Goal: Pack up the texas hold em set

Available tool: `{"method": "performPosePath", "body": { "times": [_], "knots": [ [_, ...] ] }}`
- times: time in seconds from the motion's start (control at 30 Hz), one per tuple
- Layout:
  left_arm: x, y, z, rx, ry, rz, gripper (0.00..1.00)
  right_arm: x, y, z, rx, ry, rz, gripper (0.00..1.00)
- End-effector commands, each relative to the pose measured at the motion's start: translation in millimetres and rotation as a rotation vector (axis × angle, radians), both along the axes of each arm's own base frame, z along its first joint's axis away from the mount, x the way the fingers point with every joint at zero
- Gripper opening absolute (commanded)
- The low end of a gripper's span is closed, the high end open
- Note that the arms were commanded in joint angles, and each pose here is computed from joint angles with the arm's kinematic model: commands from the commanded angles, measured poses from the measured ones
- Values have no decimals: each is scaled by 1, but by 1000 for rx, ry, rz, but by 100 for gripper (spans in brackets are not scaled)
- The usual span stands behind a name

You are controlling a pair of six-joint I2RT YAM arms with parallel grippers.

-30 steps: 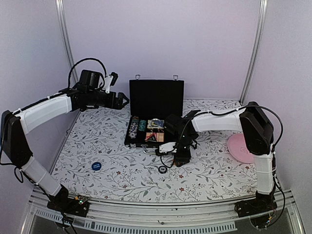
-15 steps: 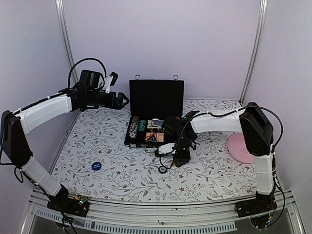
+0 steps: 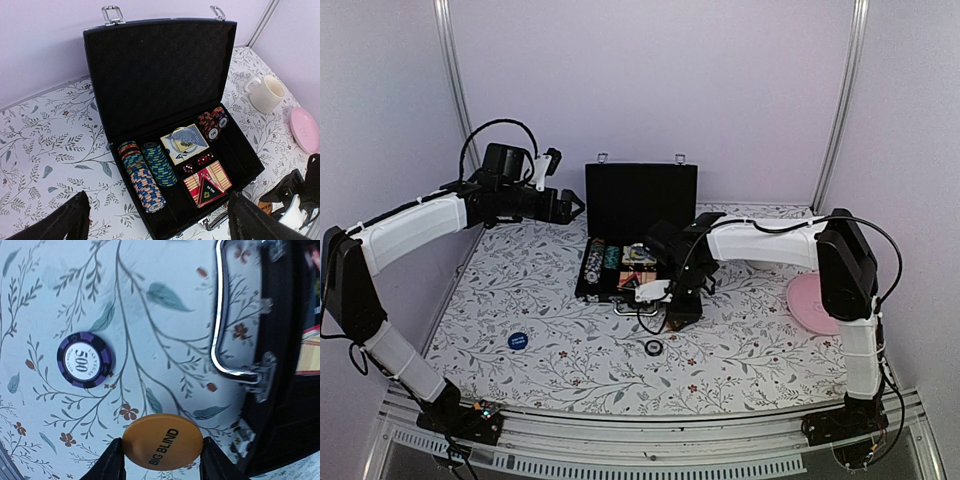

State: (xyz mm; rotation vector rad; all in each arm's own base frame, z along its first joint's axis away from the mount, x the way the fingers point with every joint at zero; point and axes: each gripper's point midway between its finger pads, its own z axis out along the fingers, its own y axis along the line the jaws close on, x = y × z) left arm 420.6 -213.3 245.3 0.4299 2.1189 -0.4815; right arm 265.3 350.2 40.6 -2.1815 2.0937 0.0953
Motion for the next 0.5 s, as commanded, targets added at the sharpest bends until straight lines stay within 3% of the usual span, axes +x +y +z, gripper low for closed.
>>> {"method": "performPosePath", "body": {
  "times": [0.0,0.47],
  "knots": [
    [1,6,5,-16,-8,10,96,23,31,54,133,-105,18,35],
    [1,10,12,-37,-14,13,96,171,71,75,257,-551,-102,38]
  ]
}}
